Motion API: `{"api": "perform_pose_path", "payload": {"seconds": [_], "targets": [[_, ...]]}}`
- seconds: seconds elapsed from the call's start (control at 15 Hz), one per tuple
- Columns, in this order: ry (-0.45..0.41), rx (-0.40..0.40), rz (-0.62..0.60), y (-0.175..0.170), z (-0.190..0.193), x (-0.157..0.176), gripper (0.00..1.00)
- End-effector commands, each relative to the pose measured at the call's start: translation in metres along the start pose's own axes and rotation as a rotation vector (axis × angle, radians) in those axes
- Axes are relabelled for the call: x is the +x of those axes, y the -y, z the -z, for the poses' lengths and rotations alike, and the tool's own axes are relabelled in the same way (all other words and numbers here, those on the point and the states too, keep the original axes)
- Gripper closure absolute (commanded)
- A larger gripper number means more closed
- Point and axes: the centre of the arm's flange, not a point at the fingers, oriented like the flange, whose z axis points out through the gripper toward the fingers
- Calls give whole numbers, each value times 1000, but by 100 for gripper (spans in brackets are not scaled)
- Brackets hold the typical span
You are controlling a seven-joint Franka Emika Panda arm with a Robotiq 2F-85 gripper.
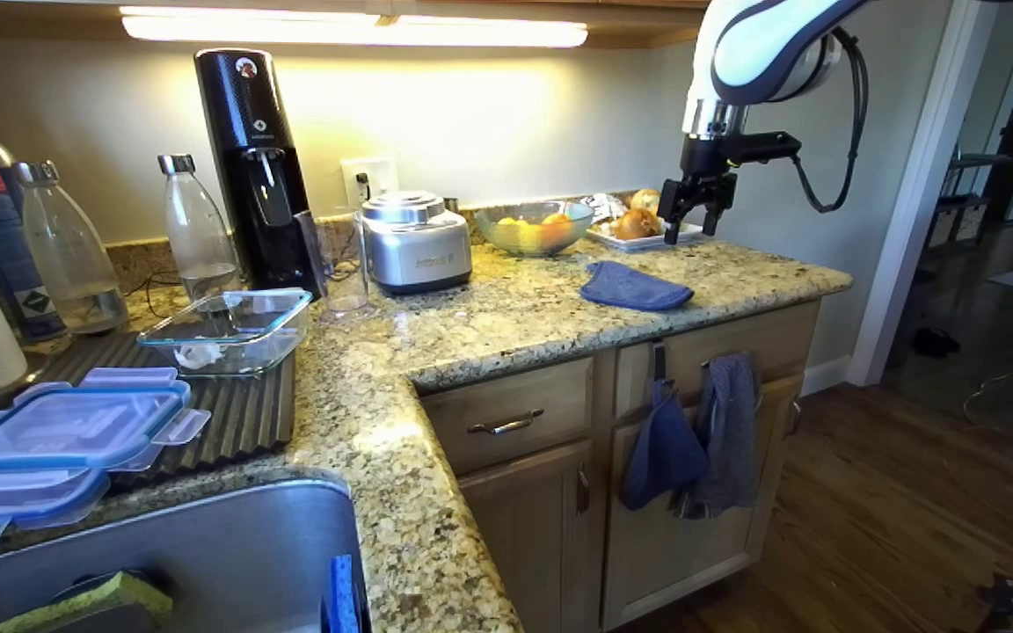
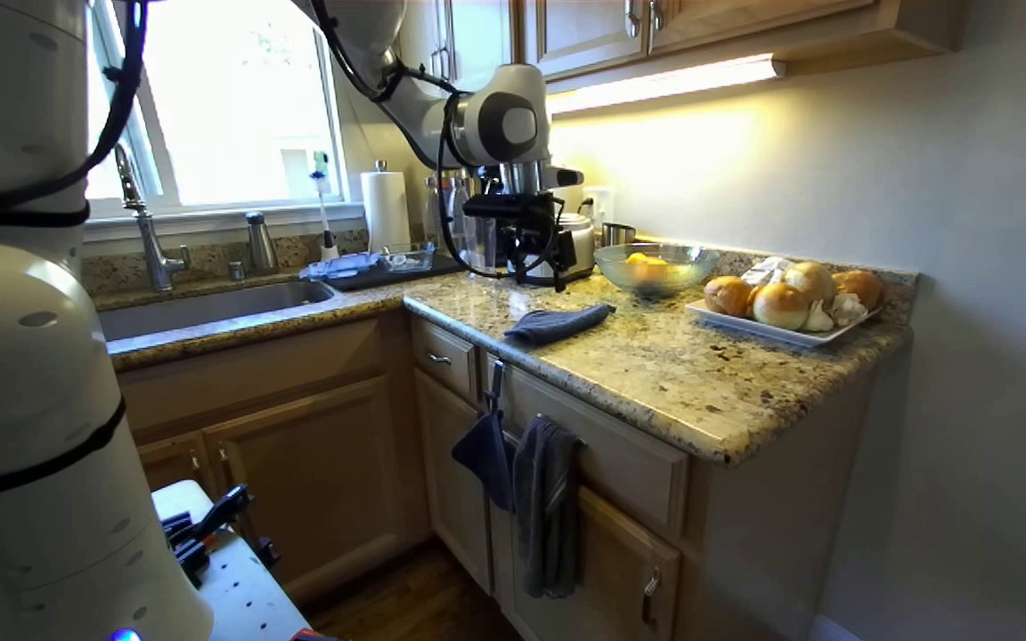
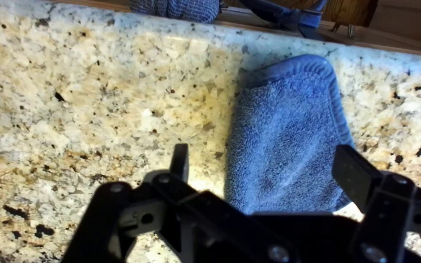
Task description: Hang the blue cloth on the counter onto the hook hanging from the drawer
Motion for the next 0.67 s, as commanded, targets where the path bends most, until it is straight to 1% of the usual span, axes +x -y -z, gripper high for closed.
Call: {"api": "perform_pose_path", "payload": {"seconds": [0.0, 0.2, 0.6], "targets": [[-34, 22, 10, -7, -17, 32, 0], [-34, 40, 61, -7, -36, 54, 0], [-55, 52, 166, -6, -65, 85, 0]]}}
